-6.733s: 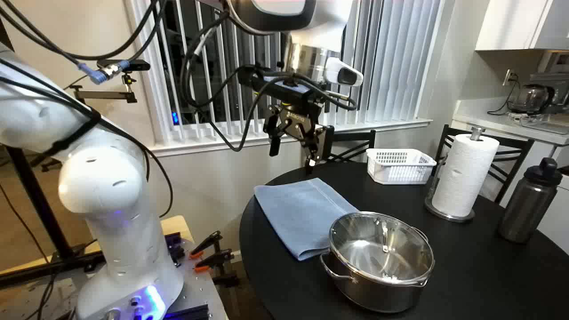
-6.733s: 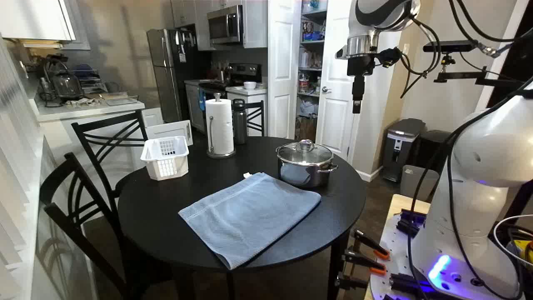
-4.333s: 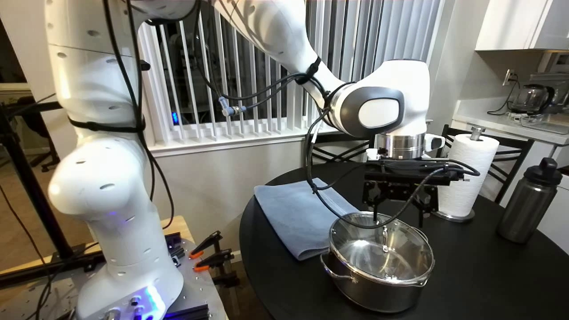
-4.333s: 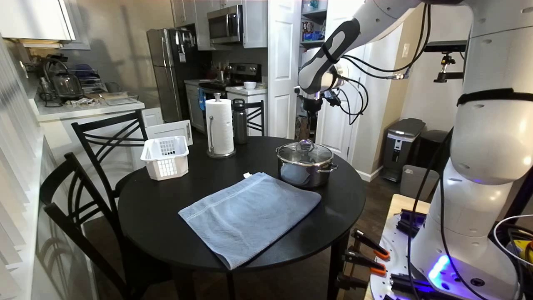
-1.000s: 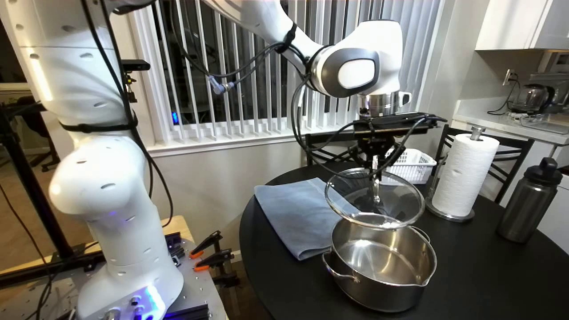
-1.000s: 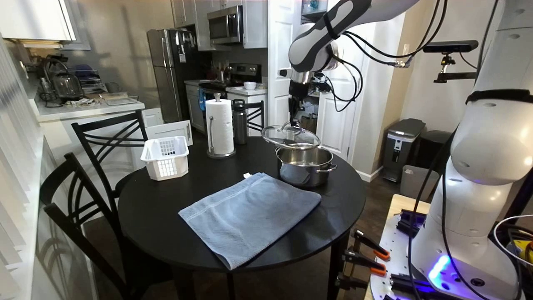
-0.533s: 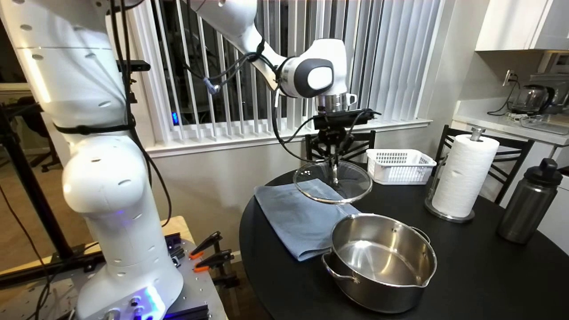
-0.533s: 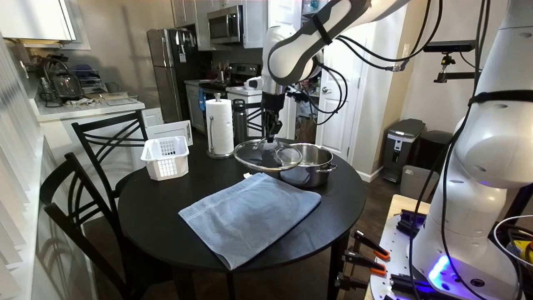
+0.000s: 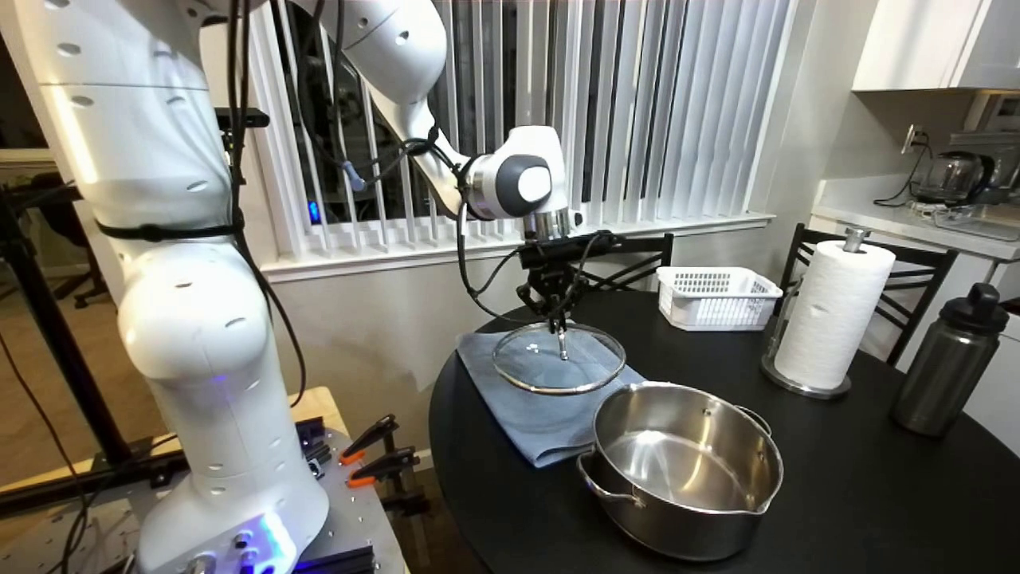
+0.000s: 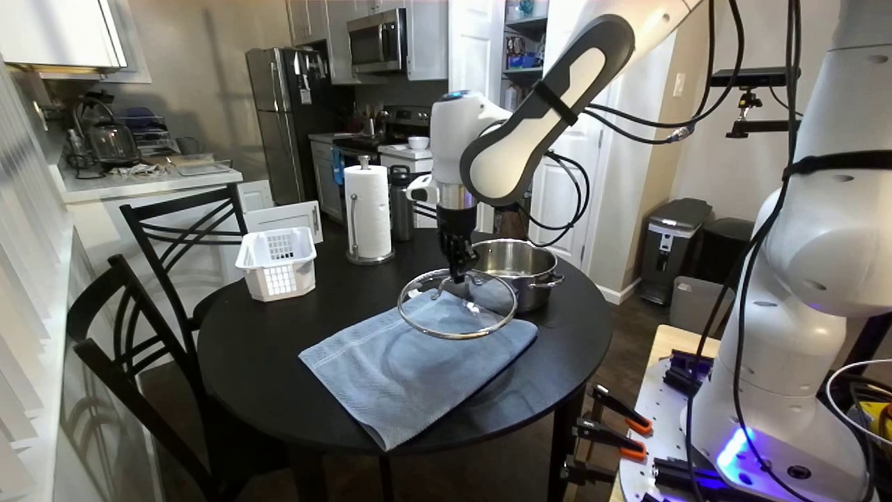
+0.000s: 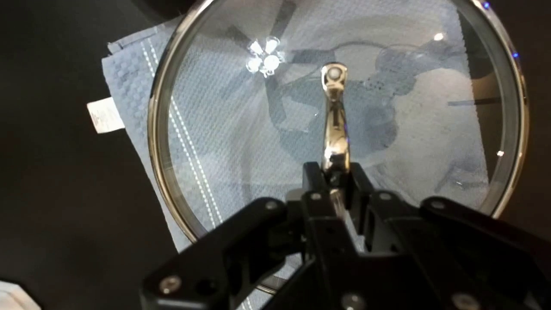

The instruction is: Pick up the clear lid from the silver pot and put in on the blue towel

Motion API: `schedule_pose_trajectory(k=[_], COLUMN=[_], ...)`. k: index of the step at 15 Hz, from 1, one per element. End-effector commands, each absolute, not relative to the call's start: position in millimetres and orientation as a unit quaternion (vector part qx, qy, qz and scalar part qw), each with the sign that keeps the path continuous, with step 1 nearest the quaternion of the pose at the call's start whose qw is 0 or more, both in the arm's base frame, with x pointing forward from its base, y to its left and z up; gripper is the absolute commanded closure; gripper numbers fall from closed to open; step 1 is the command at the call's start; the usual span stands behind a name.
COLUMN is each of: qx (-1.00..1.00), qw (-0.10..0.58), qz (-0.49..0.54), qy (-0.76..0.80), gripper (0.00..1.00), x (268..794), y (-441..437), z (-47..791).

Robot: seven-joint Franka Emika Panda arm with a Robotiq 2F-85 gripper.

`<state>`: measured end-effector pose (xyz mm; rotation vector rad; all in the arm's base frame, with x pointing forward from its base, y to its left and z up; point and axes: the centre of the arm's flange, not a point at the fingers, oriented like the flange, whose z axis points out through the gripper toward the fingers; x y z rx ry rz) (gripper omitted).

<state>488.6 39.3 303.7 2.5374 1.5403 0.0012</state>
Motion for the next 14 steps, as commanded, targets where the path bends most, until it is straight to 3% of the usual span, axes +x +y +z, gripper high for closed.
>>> schedule_pose_trajectory(k=[1, 7, 14], qx=[0.864, 0.887, 0.896], qw=[0.075, 0.03, 0.05], qz=[0.03, 0.077, 0.058], qy=[0.497, 0.454, 0.437], gripper=[0.96, 0.96, 0.96], x=[487.8, 499.7, 521.0], y=[13.0, 12.7, 12.1], z=[301.7, 302.9, 263.5])
